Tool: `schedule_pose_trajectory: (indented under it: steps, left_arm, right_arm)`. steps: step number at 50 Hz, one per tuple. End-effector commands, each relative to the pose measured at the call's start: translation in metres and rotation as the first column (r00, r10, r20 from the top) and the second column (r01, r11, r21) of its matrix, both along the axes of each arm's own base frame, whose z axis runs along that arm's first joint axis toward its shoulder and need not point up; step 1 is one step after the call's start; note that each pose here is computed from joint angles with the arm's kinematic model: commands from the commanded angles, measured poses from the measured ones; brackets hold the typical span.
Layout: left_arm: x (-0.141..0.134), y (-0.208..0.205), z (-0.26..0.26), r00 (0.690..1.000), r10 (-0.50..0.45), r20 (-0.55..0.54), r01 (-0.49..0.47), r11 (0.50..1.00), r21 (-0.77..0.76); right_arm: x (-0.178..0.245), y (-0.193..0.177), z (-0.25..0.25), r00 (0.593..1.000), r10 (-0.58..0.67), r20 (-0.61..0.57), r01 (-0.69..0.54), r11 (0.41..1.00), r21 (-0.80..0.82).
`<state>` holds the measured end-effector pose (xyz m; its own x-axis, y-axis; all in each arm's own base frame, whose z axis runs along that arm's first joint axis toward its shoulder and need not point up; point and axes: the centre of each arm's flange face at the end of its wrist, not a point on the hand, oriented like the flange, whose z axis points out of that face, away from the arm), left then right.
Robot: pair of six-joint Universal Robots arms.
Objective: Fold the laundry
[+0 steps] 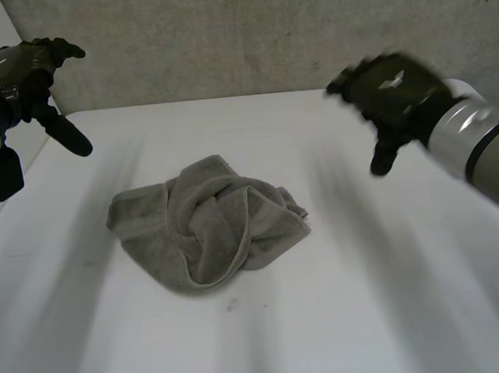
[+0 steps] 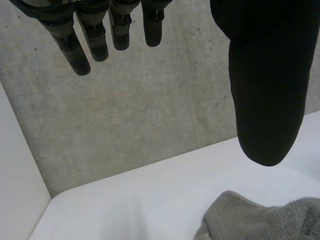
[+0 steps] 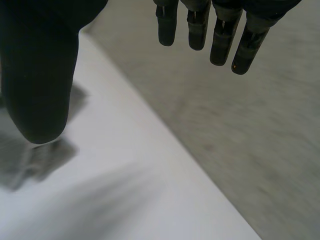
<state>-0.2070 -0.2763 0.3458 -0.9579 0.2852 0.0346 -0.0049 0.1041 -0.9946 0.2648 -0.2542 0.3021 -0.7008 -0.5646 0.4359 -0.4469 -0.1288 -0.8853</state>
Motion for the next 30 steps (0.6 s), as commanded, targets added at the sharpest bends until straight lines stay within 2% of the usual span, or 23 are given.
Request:
schedule_pose_trajectory:
  steps: [1,7,11,15,22,30]
  left_arm:
    - [-0.003,-0.004,-0.015,1.0,-0.007,-0.003,0.007,1.0,-0.02]
    - [-0.002,-0.005,-0.031,1.0,-0.006,0.001,0.006,1.0,-0.014]
    - [-0.002,-0.005,-0.048,1.0,-0.006,0.005,0.006,1.0,-0.005]
    - [-0.002,-0.004,-0.058,1.0,-0.004,0.008,0.004,1.0,0.008]
    - [0.0,-0.001,-0.075,1.0,-0.002,0.016,0.001,0.999,0.04]
    - [0.002,-0.008,-0.084,1.0,0.011,0.013,-0.011,1.0,0.028]
  right_arm:
    - [0.053,0.038,-0.059,0.919,0.372,-0.133,-0.363,0.928,0.09]
    - [0.079,0.039,-0.091,0.892,0.432,-0.132,-0.42,0.901,0.106]
    - [0.104,0.038,-0.122,0.874,0.469,-0.129,-0.468,0.883,0.041]
    - [0.118,0.034,-0.141,0.872,0.472,-0.131,-0.477,0.879,-0.009]
    - [0.134,0.012,-0.165,0.916,0.36,-0.18,-0.388,0.908,-0.158]
    - [0.136,0.006,-0.153,0.923,0.322,-0.208,-0.37,0.892,-0.26]
